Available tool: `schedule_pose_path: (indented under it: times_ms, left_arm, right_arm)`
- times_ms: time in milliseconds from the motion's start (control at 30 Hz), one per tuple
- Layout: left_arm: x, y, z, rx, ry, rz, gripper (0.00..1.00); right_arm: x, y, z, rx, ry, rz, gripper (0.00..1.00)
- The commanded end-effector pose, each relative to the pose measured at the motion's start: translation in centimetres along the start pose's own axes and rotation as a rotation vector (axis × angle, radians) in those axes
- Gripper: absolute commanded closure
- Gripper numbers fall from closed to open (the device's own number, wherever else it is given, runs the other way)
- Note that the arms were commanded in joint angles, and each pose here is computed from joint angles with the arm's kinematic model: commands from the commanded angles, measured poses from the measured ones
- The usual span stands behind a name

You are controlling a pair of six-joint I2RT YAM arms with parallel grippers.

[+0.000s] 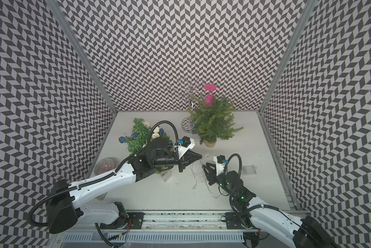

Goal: Wrap string light around the christmas tree
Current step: Pick up the light string from the center of the board.

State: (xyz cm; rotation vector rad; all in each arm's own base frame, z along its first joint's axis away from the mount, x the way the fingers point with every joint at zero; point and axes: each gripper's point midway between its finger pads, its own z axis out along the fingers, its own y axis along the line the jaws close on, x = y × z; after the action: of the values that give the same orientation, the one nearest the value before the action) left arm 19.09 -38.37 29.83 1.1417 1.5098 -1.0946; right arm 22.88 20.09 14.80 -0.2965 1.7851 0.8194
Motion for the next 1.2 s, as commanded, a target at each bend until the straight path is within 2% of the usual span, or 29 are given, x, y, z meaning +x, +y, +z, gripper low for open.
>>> schedule_pose_path:
  times_ms: [0,100,133,267,433,633,867,1000,1167]
  left_arm:
    - [-2.2,-0.1,-1.2,-0.029,-0.032,0.029,1.00]
    - [-3.0,0.5,-2.2,-0.096,-0.034,0.041,1.00]
    - [-3.4,1.0,-2.8,-0.142,-0.044,0.038,1.00]
    - [-4.4,2.8,-4.3,-0.281,-0.063,0.017,1.00]
    - [-5.1,5.4,-4.6,-0.419,-0.073,0.007,1.00]
    - [-8.3,8.0,-4.1,-0.540,-0.100,0.030,1.00]
    - [-12.4,11.3,-3.6,-0.559,-0.174,0.032,1.00]
    - [-14.7,12.7,-3.3,-0.557,-0.210,0.027,1.00]
    - [-16.4,13.9,-2.2,-0.519,-0.202,0.023,1.00]
  right_arm:
    - [-4.9,0.6,0.5,0.023,-0.135,-0.044,0.96]
    - [-6.9,-1.9,-0.6,0.197,-0.188,-0.023,1.00]
    - [-9.0,-1.9,-1.3,0.229,-0.245,-0.001,1.00]
    - [-12.0,-2.6,-3.8,0.305,-0.348,0.032,1.00]
    - [-15.9,-3.0,-5.9,0.430,-0.396,-0.006,1.00]
    - [-22.0,-1.7,-7.2,0.497,-0.452,-0.043,1.00]
    - [-28.1,-0.1,-7.0,0.533,-0.539,-0.150,1.00]
    - [-30.6,-0.5,-6.6,0.583,-0.560,-0.201,1.00]
    - [-32.9,-0.2,-5.2,0.522,-0.553,-0.228,1.00]
